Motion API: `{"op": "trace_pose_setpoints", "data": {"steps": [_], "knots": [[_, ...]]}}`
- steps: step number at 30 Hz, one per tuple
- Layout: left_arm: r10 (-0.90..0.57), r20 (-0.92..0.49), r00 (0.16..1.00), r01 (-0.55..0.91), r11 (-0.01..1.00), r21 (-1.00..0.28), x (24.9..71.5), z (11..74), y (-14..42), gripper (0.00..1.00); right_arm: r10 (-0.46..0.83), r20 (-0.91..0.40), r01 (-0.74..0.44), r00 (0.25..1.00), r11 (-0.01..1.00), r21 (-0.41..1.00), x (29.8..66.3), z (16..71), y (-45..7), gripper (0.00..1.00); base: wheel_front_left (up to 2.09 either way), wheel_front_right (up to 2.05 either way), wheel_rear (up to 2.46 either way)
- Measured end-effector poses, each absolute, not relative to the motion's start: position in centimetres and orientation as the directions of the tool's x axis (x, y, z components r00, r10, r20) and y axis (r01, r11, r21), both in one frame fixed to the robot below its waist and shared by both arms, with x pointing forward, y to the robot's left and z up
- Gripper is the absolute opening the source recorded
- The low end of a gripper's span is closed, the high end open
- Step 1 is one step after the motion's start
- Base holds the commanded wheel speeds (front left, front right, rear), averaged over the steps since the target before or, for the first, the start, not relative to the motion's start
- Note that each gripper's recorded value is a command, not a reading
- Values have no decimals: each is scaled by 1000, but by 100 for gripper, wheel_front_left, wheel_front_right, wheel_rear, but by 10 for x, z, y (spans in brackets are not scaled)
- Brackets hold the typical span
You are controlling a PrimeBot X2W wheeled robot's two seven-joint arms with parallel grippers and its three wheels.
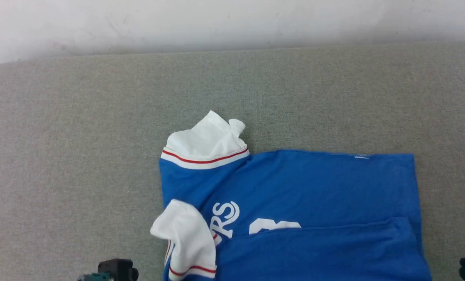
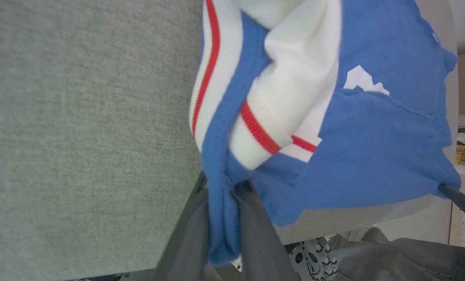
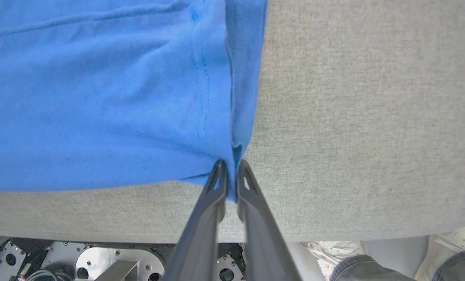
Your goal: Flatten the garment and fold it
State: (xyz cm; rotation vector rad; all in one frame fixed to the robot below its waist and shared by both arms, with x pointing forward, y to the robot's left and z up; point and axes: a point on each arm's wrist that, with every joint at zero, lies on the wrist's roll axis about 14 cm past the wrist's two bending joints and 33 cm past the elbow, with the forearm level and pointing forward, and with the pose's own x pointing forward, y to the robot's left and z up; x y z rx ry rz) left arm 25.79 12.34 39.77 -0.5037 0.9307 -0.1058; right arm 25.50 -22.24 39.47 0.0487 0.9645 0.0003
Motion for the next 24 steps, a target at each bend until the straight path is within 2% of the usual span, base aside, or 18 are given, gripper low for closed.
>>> {"op": "trace_pose_setpoints", "data": {"steps": [1, 9, 14, 18, 22, 24], "knots": [[-297, -735, 609, -128, 878, -460, 260, 398, 123, 100, 20, -817, 23, 577, 999, 41, 256, 395, -223, 100, 0, 0, 0], [-277, -686, 673, -138, 864, -484, 271, 409, 125, 100, 22, -751, 34, 660, 998, 59, 270, 409, -220, 100, 0, 0, 0], [-211, -599, 773, -124, 874, -469, 293, 437, 147, 100, -36, -581, 55, 813, 998, 16, 300, 452, -234, 100, 0, 0, 0], [-145, -483, 864, -78, 908, -411, 320, 473, 167, 100, -74, -399, 65, 914, 997, -38, 328, 489, -239, 100, 0, 0, 0], [-128, -321, 938, 13, 942, -336, 362, 518, 176, 100, -66, -319, 54, 946, 998, -45, 345, 501, -232, 100, 0, 0, 0], [-144, -237, 961, 80, 963, -259, 384, 540, 178, 100, -63, -299, 52, 952, 998, -46, 352, 503, -230, 100, 0, 0, 0]]}}
